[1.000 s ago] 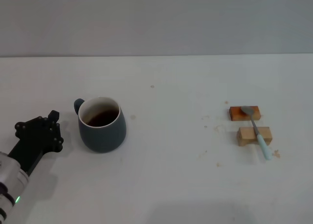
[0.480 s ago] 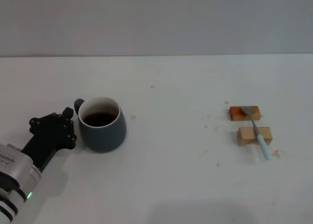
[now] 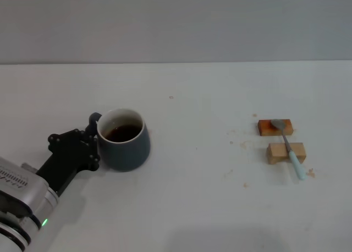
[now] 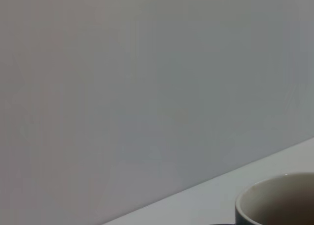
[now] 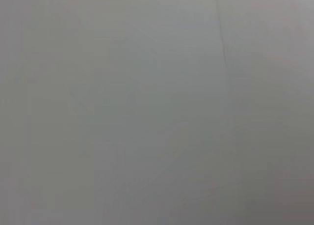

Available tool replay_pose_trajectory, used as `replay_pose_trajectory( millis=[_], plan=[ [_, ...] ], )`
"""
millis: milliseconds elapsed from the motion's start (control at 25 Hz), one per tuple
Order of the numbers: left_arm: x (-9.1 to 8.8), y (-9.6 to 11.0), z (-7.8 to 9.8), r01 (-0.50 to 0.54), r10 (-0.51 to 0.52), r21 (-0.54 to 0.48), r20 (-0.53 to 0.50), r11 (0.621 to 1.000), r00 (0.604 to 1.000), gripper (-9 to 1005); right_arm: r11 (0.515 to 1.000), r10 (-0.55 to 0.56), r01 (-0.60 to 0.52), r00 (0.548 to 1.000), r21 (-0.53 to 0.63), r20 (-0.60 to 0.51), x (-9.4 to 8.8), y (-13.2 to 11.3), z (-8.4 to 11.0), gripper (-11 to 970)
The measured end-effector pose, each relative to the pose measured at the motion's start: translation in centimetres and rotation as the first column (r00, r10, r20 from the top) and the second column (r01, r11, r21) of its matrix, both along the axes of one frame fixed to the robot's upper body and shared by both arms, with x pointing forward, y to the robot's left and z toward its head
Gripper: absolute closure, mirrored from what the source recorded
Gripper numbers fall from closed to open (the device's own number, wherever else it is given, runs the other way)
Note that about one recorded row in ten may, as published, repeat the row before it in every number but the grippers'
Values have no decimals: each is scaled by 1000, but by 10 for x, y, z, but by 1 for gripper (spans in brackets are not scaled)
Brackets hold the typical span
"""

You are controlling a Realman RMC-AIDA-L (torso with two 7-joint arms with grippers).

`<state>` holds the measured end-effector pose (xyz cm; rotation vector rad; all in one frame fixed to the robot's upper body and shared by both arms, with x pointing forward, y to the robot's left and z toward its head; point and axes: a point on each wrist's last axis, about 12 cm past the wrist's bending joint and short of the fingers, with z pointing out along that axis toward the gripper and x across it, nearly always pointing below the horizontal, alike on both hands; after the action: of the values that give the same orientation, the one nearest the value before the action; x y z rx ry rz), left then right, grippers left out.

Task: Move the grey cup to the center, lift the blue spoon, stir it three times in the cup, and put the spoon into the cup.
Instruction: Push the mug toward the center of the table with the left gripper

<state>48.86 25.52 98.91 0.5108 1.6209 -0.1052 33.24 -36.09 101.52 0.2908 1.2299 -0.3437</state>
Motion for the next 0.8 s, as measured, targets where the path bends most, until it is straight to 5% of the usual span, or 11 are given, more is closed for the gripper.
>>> replay_pose_trajectory(
  millis=[800],
  plan=[
    [-5,-36,2,142,-142,-39,0,989,990,998,1000,6,-6,1000,0,0,1,1,0,184]
  ],
)
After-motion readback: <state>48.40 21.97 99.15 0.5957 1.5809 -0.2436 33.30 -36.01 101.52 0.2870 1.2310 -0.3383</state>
